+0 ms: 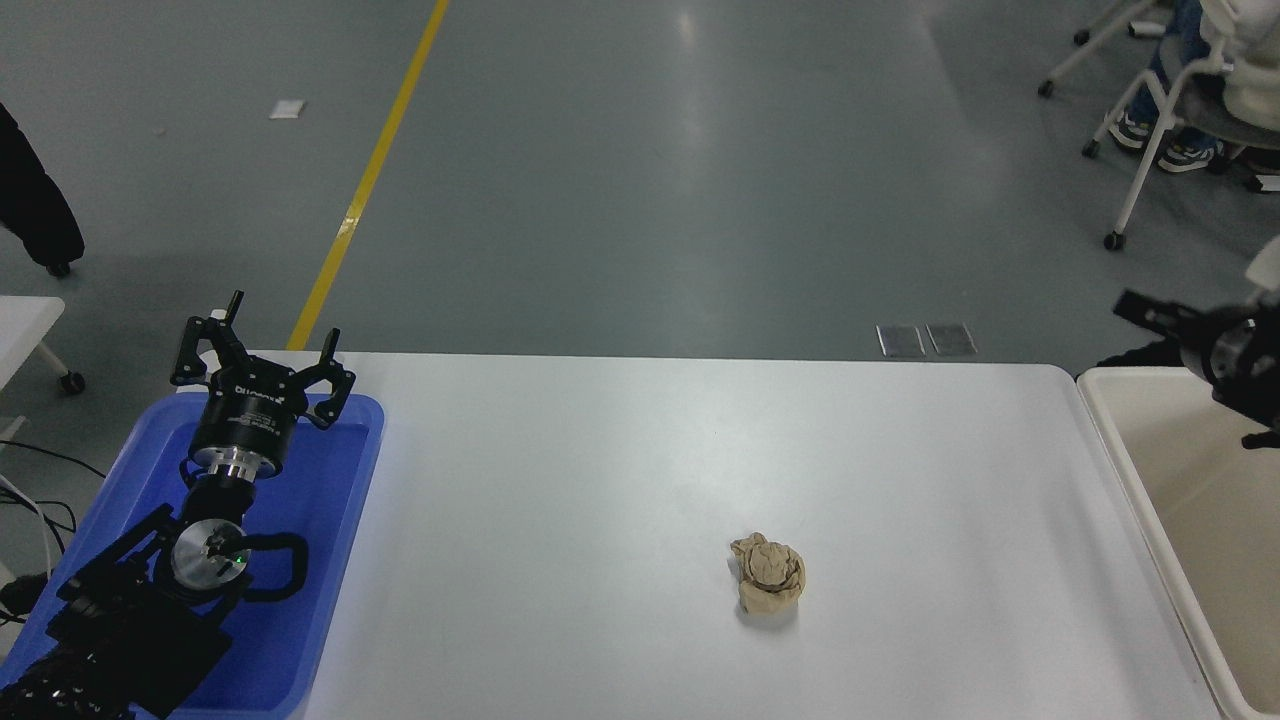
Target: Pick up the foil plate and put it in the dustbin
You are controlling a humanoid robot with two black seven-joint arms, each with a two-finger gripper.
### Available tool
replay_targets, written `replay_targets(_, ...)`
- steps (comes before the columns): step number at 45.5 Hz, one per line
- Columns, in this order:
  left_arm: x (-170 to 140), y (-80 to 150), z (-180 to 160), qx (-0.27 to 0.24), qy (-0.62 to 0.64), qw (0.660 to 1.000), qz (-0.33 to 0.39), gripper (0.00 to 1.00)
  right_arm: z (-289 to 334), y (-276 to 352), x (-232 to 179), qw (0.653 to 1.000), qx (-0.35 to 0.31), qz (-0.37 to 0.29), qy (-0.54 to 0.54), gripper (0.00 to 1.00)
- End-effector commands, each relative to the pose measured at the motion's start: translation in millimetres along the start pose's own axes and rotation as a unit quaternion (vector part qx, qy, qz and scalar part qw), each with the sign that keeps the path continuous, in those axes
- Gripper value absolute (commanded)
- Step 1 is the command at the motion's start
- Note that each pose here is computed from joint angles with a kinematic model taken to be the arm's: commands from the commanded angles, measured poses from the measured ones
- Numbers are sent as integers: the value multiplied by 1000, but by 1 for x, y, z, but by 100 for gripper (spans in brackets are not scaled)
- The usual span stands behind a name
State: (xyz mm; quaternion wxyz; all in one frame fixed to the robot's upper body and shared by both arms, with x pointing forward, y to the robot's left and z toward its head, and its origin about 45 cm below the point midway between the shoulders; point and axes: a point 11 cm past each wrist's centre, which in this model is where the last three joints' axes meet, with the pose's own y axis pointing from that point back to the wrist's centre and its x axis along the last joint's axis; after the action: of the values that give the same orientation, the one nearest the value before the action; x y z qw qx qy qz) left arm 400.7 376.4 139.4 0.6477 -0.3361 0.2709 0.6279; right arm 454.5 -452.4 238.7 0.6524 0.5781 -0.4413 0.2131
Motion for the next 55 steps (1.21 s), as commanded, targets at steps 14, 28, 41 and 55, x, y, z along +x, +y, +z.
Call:
replay_targets(14, 0, 0, 0, 0, 0, 1000, 0, 100, -55, 69, 47, 982, 59, -177, 19, 100)
replay_targets(28, 0, 0, 0, 0, 0, 1000, 0, 100, -37, 134, 48, 940, 30, -339, 40, 100)
replay_targets(41, 0, 0, 0, 0, 0, 1000, 0, 100, -19, 171, 29, 917, 6, -392, 74, 100)
replay_targets(55, 0, 0, 0, 0, 0, 1000, 0, 100, -22, 173, 26, 909, 2, -395, 133, 100)
